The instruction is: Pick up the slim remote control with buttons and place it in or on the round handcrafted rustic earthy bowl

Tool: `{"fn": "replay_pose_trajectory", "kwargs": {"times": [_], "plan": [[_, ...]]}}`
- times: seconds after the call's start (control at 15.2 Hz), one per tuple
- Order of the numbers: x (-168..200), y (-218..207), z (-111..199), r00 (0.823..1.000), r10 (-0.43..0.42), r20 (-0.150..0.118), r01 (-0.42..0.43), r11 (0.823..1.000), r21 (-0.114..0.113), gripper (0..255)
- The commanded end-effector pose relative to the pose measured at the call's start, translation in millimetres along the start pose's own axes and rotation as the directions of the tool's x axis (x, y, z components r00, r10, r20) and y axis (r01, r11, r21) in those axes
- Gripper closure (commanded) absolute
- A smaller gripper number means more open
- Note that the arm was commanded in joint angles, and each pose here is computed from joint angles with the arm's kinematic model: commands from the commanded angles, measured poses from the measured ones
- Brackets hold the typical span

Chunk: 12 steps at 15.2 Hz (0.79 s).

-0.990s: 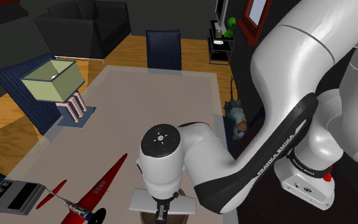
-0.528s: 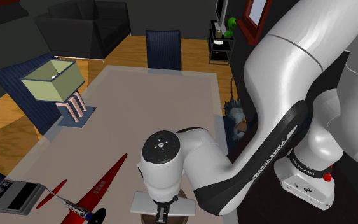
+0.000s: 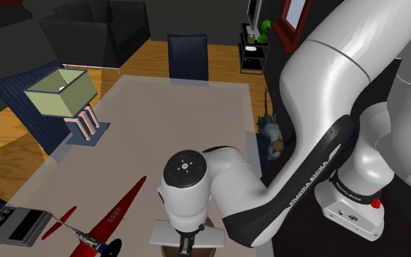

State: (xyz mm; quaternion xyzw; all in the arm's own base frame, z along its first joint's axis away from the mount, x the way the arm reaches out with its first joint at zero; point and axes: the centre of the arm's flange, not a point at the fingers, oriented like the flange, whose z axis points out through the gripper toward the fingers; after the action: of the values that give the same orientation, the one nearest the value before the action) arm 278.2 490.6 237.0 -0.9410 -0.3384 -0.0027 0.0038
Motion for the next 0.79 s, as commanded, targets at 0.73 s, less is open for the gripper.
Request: {"fn": "replay_pose_trajectory", "kwargs": {"times": [0.73], "plan": [[0,0,-50,1.0,0.0,0.0,0.0,1.0,0.0,0]]}}
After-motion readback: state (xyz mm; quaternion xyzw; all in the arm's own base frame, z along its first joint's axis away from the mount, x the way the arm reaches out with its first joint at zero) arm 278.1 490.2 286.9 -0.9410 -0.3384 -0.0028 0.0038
